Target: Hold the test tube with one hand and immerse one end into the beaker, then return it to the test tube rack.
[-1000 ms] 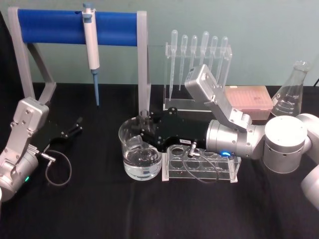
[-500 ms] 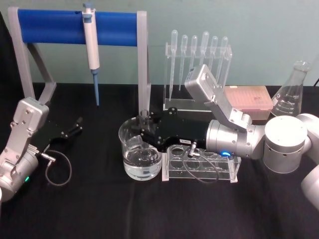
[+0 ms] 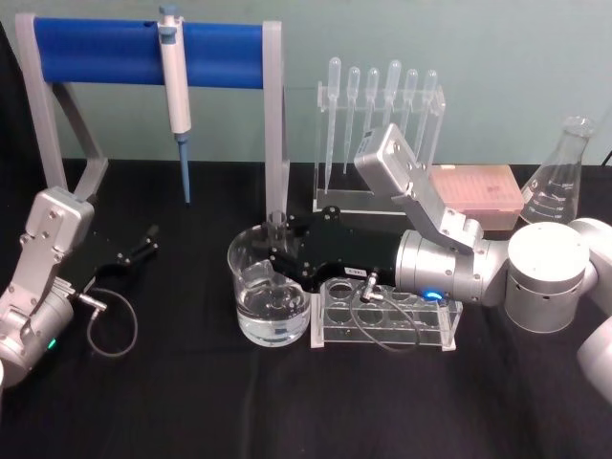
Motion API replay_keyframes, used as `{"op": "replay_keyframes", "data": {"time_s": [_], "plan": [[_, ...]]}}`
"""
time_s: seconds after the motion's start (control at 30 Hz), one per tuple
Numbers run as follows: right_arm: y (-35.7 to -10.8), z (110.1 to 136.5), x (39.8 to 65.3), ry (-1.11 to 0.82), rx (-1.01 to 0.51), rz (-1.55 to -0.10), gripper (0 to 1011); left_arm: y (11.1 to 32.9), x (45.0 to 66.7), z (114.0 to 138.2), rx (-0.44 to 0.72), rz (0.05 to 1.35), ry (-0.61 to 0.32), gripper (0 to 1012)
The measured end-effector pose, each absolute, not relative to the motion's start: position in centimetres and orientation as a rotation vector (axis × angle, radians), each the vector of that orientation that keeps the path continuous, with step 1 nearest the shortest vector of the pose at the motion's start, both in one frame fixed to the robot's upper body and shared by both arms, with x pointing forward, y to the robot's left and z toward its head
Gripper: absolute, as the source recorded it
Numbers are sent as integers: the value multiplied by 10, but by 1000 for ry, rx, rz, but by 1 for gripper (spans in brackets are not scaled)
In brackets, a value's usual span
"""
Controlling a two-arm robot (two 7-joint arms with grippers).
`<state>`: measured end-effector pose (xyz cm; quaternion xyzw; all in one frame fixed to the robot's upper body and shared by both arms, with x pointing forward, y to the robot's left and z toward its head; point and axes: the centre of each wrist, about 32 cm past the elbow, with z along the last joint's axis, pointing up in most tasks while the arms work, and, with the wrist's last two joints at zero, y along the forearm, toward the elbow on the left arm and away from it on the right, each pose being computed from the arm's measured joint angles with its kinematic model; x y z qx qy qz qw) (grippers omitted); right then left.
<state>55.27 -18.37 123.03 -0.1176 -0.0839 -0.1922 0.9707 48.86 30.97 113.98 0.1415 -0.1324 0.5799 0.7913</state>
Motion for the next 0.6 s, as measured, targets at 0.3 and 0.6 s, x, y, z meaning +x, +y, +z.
{"op": "replay_keyframes", "data": {"time_s": [0.3, 0.6], "plan": [[-184, 1230, 553, -169, -237, -388, 225, 310, 489, 1140, 304, 1248, -285, 1000], [-184, 1230, 553, -170, -237, -388, 224, 310, 489, 1140, 304, 1248, -285, 1000]]}}
